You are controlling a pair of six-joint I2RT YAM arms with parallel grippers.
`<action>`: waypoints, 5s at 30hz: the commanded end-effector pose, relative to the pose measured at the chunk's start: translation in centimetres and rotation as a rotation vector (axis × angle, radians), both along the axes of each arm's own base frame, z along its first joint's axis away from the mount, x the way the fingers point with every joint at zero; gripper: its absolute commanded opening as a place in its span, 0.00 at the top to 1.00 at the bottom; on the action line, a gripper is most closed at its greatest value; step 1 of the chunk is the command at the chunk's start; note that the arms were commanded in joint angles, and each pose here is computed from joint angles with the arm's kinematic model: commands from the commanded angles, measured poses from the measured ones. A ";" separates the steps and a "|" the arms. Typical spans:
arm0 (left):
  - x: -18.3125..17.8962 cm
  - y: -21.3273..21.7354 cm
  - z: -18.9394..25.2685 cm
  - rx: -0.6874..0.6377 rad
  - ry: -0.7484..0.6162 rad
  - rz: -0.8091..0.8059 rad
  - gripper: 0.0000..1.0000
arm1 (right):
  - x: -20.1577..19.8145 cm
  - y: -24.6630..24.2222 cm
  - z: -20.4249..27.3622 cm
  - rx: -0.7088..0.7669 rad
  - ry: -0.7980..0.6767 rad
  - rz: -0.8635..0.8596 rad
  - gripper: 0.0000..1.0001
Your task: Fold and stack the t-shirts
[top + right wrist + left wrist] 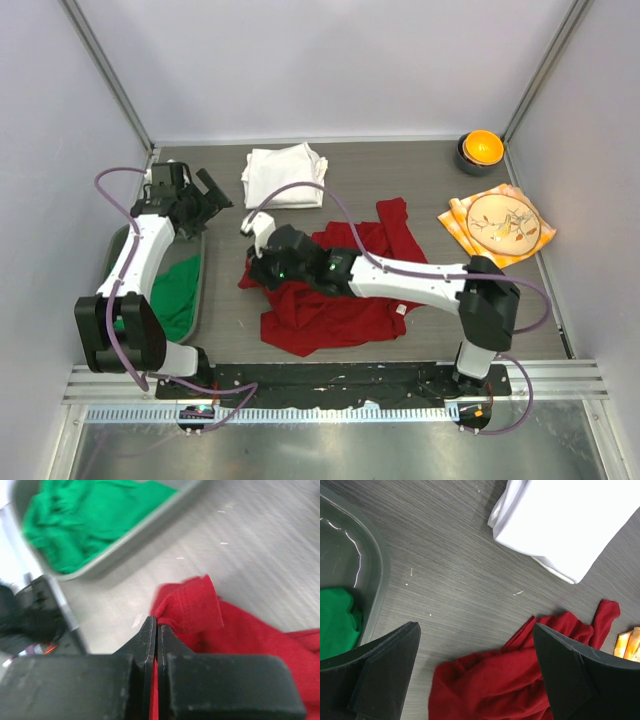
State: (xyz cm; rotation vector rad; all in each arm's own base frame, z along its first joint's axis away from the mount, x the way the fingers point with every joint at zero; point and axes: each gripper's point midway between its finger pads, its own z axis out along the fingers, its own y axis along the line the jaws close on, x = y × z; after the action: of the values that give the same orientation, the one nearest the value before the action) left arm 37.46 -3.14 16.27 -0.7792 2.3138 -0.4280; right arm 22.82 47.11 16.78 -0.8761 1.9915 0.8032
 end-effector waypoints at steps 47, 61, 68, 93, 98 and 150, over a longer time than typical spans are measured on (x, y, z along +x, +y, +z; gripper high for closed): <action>1.0 -19.2 -12.2 0.115 0.392 -0.492 0.47 | 1.0 -22.2 7.0 -0.022 -0.196 -0.606 0.02; 0.8 -16.9 -14.8 0.362 0.481 -0.492 1.00 | 1.7 -23.9 6.9 -0.024 -0.203 -0.689 0.04; 0.9 -16.2 -12.7 0.386 0.432 -0.472 1.00 | 8.2 -32.0 4.1 -0.092 -0.114 -1.071 0.04; 0.0 -8.0 -8.6 0.441 0.429 -0.340 1.00 | 29.0 -31.9 -7.0 -0.013 0.169 -1.085 0.10; -0.2 -8.2 -9.0 0.429 0.436 -0.348 1.00 | 30.2 -28.4 -7.9 0.058 0.223 -0.945 0.14; -5.8 -6.1 11.5 0.336 -0.104 -0.260 1.00 | 11.6 -33.2 23.2 0.254 -0.306 -0.947 0.99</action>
State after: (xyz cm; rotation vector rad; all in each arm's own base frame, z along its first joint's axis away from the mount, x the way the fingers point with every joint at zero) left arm 34.22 -9.64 25.04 -0.3210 2.3937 -0.1030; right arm 38.23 16.00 37.07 0.1343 1.7244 0.3492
